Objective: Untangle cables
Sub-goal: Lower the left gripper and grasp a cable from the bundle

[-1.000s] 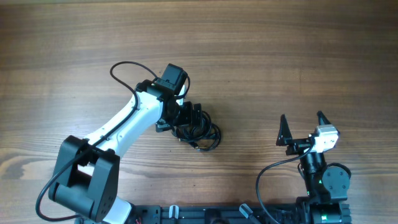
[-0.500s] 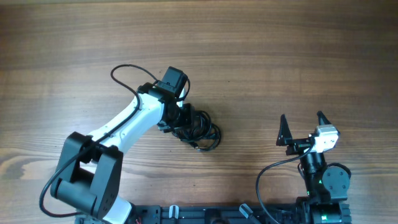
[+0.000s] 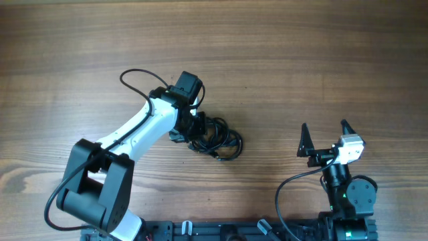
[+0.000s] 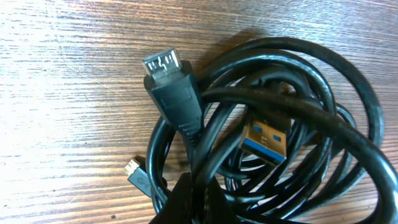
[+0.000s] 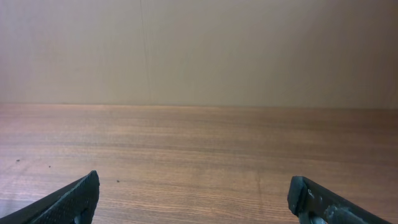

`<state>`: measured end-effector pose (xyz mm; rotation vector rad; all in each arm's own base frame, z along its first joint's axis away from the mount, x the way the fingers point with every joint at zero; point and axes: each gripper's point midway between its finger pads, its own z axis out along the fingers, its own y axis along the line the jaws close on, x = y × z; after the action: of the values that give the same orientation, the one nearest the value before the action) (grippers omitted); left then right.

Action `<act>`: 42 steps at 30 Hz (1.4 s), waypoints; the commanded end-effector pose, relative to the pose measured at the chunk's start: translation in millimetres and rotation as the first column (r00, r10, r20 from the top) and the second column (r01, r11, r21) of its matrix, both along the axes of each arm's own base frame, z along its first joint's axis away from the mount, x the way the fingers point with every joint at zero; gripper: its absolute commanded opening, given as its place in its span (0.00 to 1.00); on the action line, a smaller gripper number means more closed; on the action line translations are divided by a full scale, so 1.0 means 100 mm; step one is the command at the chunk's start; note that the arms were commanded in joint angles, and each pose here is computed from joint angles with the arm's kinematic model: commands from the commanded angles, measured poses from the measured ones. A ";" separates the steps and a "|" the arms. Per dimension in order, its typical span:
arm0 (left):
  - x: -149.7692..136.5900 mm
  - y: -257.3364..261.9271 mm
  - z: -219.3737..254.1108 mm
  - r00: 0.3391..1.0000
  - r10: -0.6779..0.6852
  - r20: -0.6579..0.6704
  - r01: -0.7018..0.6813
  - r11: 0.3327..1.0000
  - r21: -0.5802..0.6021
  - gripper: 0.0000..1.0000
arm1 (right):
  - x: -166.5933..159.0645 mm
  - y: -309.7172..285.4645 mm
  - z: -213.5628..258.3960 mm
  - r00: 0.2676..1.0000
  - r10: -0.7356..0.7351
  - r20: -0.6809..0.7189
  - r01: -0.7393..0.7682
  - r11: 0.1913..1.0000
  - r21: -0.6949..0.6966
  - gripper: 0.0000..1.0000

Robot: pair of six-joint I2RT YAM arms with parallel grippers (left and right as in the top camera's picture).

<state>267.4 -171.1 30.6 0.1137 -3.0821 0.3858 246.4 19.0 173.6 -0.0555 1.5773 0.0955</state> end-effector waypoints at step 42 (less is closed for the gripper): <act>0.11 -0.35 1.12 0.989 0.134 0.062 -0.107 0.941 -0.322 0.04 | 0.00 -0.01 0.01 1.000 -0.006 0.007 0.006 1.000 0.002 1.00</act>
<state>273.1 -196.5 118.6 0.2849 -3.0672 0.7605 246.4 19.0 173.6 -0.0555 1.5773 0.0955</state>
